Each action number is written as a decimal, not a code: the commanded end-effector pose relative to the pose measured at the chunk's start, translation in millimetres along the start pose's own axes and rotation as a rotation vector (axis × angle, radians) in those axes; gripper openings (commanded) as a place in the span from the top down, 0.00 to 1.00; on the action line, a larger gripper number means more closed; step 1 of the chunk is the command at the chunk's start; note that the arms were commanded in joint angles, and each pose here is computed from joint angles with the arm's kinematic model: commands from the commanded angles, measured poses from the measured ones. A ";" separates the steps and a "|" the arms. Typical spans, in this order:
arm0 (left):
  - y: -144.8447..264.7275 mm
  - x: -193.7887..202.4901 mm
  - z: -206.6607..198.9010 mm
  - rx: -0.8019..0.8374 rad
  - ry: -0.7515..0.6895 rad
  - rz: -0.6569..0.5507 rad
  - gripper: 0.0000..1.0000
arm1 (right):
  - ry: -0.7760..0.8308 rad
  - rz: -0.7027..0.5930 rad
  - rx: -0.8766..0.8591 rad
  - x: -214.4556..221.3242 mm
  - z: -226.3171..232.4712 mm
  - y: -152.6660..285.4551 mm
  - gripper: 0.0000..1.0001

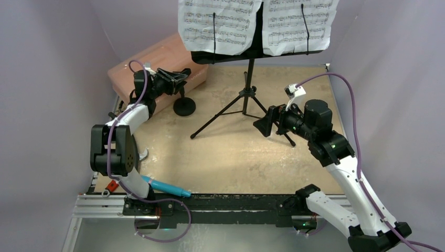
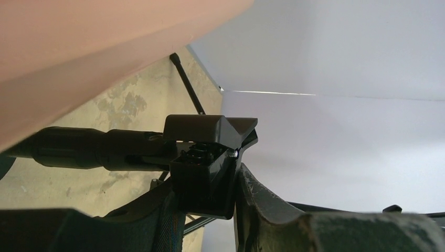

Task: Set up the instrument practice props

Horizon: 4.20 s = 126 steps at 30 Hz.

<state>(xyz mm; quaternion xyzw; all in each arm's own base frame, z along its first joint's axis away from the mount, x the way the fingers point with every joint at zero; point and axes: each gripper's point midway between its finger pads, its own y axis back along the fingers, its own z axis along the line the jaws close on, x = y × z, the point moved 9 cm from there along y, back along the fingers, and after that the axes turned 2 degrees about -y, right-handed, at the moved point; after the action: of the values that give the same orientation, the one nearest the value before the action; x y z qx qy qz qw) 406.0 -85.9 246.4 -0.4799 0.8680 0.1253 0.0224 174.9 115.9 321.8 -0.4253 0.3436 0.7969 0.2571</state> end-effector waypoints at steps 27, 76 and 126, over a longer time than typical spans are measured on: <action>150.6 71.0 -73.0 0.165 -0.375 0.102 1.00 | 0.044 -0.072 -0.053 -18.5 9.2 2.5 0.02; 79.4 259.9 -51.7 0.340 -0.296 0.481 1.00 | 0.029 -0.104 -0.049 -25.4 12.0 4.5 0.02; 110.1 194.0 -41.8 0.041 -0.405 0.171 0.05 | 0.029 -0.099 -0.050 -20.5 10.1 3.4 0.02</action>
<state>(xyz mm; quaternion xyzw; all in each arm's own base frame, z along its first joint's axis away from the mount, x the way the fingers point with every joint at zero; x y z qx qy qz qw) 211.7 -218.1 260.0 -0.3325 0.9082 0.1826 0.1769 178.6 118.0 330.6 -0.4384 0.3292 0.7924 0.2674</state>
